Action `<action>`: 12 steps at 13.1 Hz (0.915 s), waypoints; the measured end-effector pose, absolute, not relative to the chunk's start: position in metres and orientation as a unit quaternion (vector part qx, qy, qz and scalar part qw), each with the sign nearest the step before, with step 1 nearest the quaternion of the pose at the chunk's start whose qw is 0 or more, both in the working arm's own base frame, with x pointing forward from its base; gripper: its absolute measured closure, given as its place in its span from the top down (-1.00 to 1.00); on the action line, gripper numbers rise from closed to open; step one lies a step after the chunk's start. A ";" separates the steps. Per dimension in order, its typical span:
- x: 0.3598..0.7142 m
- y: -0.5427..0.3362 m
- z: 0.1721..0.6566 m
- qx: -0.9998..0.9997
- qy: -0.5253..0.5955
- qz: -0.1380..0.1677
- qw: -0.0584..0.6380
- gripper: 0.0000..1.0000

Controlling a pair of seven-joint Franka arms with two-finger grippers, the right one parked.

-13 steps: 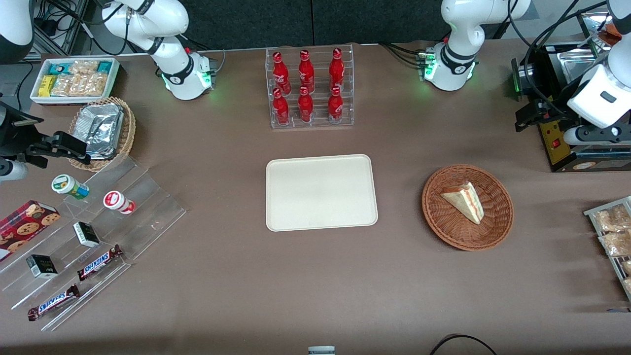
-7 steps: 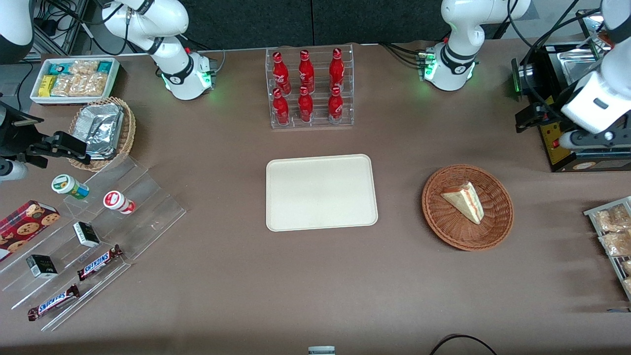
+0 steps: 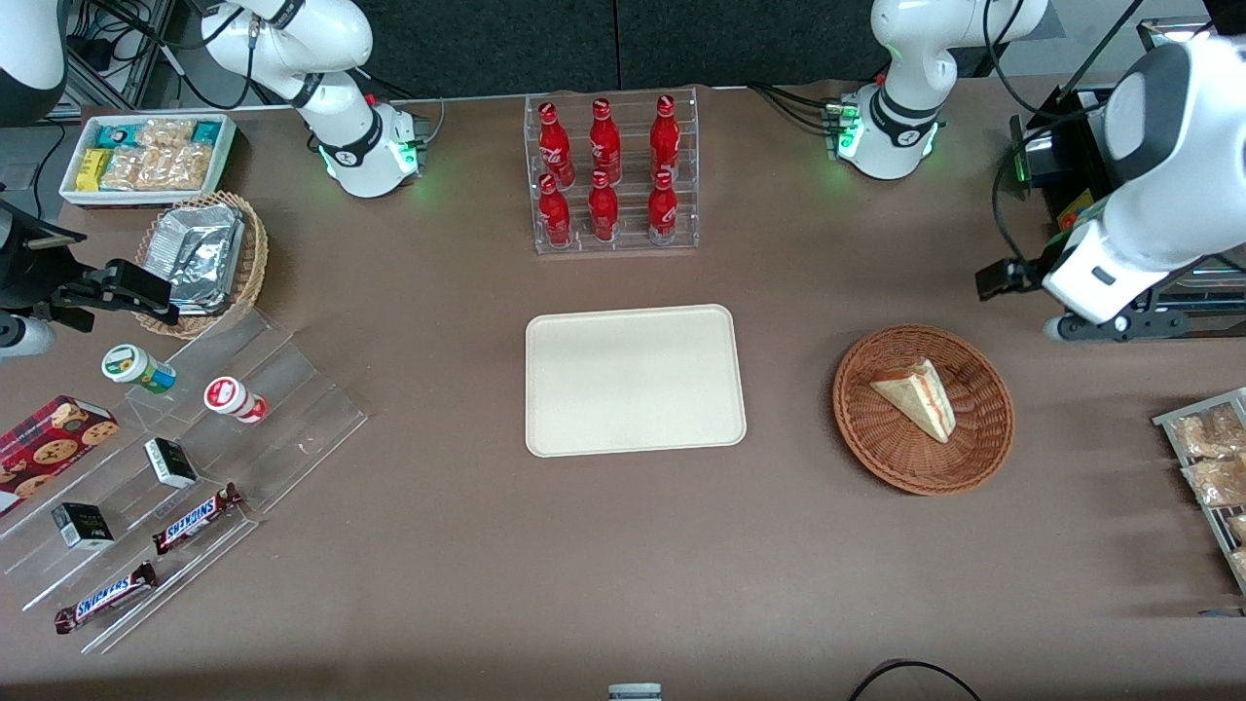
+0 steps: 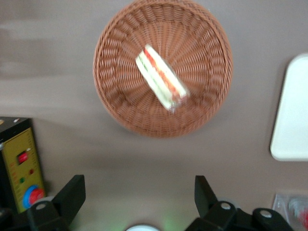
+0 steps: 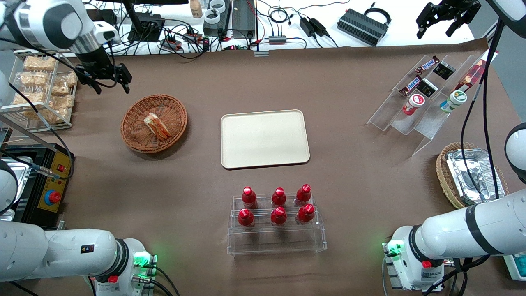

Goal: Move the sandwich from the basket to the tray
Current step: 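Move the left gripper over the wrapped sandwich in the wicker basket, then lower the left gripper and close it on the sandwich's wrapped edge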

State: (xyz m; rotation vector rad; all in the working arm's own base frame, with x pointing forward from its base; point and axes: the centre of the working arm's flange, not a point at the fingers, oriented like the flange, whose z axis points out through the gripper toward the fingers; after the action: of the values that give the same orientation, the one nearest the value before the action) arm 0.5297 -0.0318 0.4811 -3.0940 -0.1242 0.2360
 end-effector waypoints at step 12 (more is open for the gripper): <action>0.540 -0.057 0.352 -0.967 -0.255 -0.010 -0.002 1.00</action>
State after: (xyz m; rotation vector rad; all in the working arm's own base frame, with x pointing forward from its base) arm 0.5403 -0.0568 0.3519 -3.0407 -0.8010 -0.0310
